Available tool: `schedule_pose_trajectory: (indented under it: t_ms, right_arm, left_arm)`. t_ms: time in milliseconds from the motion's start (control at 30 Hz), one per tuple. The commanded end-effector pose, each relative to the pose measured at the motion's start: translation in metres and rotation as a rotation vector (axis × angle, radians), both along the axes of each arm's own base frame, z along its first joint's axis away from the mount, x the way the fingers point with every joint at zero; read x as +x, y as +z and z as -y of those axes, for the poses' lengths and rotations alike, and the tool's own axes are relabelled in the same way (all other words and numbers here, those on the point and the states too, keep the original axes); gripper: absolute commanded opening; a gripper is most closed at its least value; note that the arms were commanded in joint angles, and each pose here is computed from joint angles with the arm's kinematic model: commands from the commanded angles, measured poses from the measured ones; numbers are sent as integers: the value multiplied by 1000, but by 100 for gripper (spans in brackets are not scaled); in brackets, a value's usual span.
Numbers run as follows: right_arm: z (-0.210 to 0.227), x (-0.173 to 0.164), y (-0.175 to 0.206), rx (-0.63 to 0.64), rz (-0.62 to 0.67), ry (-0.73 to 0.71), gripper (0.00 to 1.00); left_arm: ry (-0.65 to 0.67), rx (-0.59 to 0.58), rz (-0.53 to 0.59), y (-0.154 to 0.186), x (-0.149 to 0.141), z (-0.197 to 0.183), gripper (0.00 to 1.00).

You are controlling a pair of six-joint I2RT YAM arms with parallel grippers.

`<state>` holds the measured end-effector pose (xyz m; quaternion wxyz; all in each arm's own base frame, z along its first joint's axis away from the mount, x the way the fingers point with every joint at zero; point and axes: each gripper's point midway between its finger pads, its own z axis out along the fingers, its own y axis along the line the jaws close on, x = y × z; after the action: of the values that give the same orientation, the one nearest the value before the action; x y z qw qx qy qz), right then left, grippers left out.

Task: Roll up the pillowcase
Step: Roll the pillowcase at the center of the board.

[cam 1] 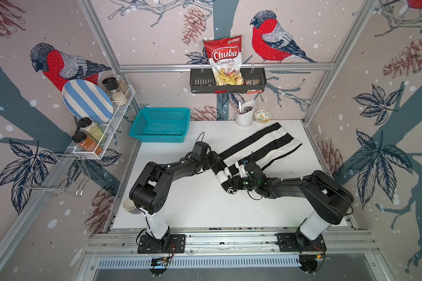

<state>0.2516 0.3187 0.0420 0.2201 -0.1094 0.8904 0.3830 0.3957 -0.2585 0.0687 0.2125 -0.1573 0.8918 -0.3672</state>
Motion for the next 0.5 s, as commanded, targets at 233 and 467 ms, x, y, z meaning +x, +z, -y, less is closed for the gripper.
schedule_pose_trajectory:
  t_ms: [233,467]
  right_arm:
    - [42,21,26,-250,187,-137,74]
    - [30,19,68,-514,463,-118,62]
  left_arm:
    - [15,61,-52,-26,9,8,48]
    - [4,56,-56,-27,11,12,48]
